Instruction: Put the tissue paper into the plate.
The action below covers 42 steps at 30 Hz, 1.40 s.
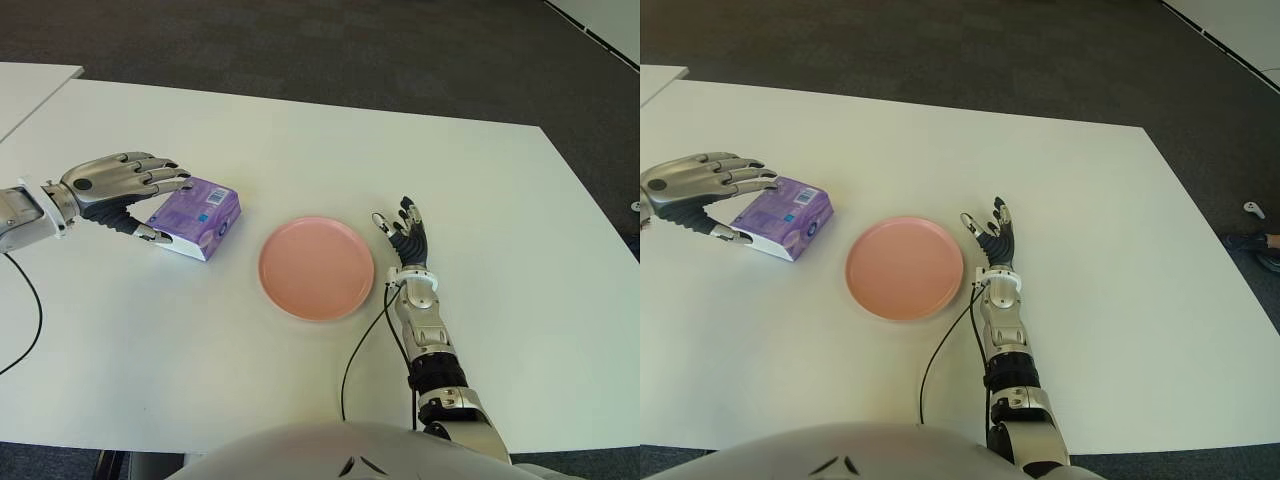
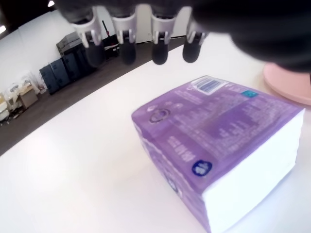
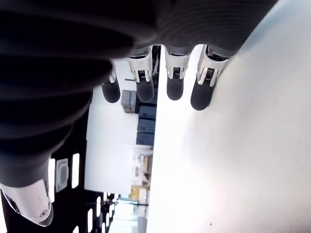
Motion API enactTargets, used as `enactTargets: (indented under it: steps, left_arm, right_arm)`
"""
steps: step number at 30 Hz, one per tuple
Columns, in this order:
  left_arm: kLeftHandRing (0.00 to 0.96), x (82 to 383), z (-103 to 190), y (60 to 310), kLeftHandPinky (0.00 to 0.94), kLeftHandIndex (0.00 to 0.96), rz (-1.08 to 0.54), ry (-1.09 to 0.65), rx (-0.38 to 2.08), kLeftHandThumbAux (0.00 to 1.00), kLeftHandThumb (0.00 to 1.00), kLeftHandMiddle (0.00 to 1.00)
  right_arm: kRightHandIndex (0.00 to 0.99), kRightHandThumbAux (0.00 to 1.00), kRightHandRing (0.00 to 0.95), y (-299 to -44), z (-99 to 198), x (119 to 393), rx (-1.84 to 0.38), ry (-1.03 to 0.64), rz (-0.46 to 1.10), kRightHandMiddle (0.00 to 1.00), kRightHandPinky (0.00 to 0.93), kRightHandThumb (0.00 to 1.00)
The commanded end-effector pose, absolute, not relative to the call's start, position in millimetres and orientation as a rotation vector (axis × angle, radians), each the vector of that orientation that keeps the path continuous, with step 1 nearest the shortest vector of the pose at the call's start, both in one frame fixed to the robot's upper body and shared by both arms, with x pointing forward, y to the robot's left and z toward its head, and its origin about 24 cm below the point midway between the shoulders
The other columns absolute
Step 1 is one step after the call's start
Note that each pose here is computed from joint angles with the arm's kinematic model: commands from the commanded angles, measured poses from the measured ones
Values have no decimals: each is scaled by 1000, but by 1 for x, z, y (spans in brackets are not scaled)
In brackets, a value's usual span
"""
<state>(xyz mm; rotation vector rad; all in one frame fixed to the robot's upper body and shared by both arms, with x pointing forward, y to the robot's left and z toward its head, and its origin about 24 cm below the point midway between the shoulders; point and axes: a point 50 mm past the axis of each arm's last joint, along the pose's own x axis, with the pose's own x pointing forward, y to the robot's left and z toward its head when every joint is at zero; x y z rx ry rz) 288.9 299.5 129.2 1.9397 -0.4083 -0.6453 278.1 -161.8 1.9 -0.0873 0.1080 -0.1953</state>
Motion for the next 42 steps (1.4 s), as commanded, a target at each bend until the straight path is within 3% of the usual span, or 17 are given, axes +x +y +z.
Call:
enactTargets:
  steps: [1, 28, 42]
  left_arm:
    - [0, 290, 121, 297, 0, 0, -666, -411, 1948, 112, 261, 0]
    - [0, 296, 102, 286, 0, 0, -699, -458, 1907, 101, 294, 0]
    - [0, 297, 102, 280, 0, 0, -698, -479, 1885, 112, 255, 0]
  right_arm:
    - [74, 634, 50, -164, -32, 259, -88, 304, -205, 55, 94, 189]
    - [56, 683, 45, -163, -32, 256, -78, 291, -195, 51, 88, 156]
    - [51, 675, 38, -162, -32, 255, -74, 290, -195, 42, 84, 164]
